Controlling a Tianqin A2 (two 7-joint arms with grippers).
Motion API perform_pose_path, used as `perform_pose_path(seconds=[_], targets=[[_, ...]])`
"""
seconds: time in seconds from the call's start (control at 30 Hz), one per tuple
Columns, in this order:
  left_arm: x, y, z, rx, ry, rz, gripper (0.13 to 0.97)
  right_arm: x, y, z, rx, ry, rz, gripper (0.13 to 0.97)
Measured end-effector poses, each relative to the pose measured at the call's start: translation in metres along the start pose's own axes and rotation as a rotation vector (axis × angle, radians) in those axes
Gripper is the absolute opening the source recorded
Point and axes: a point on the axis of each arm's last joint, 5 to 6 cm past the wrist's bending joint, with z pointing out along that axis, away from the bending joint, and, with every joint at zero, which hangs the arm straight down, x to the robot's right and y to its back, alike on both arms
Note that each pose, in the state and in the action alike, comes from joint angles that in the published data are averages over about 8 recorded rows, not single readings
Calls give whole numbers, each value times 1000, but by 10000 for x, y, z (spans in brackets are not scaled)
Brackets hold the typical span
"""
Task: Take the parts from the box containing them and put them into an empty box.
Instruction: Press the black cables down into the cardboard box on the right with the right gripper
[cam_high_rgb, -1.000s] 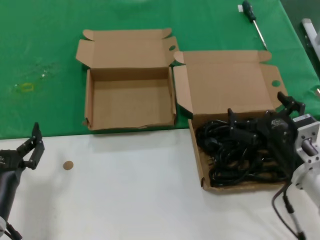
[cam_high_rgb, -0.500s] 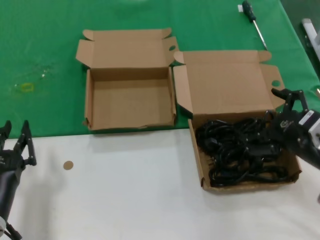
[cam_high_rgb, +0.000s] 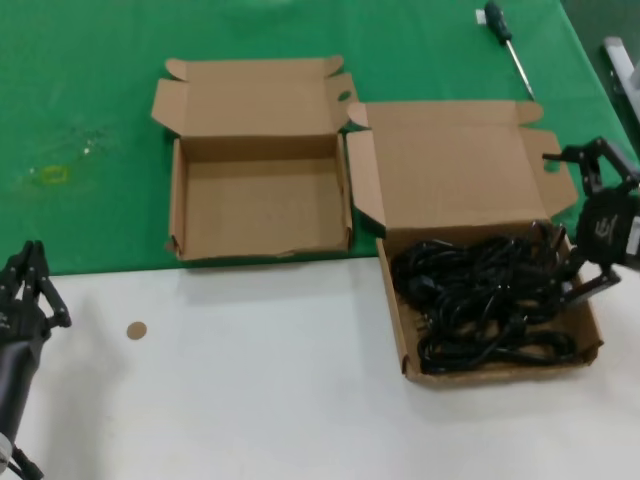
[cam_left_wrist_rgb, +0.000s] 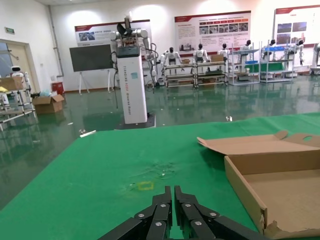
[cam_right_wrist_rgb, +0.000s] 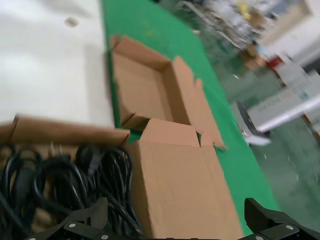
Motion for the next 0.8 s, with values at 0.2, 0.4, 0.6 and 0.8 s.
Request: perform_pose_path(seconds=[0.2,0.4,0.6,0.8], targets=[[0,0,0,0,0,0,167,253,18,-23,-2,-70,-205,966],[0,0,0,0,0,0,154,343,3,-6,15,-157,-329,966],[0,0,0,0,0,0,152,343,-22,39,34,-234,-409,966],[0,0,0,0,0,0,152,324,-46,135,49,-275,-478,966]])
